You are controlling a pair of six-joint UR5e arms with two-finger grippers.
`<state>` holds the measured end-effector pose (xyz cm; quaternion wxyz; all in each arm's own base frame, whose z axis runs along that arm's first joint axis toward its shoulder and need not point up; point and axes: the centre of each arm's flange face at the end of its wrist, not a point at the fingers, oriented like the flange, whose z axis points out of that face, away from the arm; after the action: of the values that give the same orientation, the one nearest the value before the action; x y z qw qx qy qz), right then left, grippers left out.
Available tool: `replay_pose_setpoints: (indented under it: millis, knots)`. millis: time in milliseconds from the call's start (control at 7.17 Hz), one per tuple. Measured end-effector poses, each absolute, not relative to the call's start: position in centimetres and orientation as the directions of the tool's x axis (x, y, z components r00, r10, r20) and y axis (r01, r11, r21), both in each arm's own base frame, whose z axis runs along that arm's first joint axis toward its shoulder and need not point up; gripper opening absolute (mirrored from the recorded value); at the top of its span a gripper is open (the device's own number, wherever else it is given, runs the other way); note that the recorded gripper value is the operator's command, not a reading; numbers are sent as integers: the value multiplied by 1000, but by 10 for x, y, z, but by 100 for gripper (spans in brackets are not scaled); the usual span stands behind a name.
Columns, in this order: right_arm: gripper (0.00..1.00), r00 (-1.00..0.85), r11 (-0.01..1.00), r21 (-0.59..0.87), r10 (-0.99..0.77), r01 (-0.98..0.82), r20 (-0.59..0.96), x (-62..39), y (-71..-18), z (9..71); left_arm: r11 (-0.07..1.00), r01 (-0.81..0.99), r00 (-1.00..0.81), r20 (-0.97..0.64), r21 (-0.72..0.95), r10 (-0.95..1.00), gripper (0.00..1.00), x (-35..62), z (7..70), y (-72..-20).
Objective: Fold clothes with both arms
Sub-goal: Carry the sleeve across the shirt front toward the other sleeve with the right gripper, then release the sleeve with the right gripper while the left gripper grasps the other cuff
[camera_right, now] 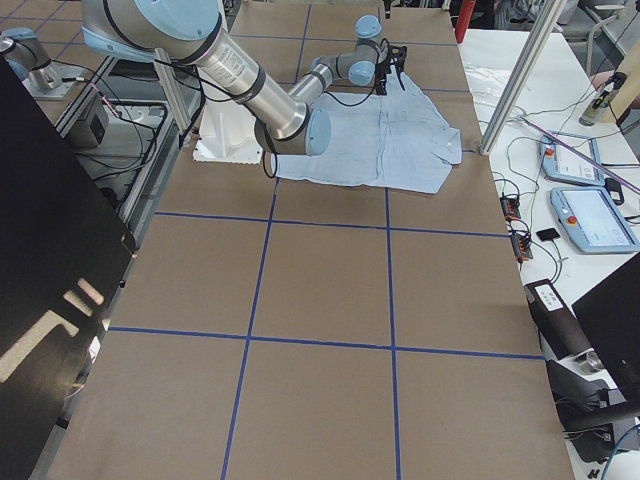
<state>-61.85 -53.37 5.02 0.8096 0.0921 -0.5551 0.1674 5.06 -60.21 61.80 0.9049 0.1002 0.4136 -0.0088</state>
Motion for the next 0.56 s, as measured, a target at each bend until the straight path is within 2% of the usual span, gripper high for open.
replay_pose_setpoints:
  millis: [279,558]
  knots:
    - [98,339,936,-43,170,-350,925,-572,-502,96,978,73,647,-756,197,104,98,84,650,-621]
    - [98,340,937,-42,168,-348,925,-532,-479,139,982,72,643,-761,174,88,95,100,663,-630]
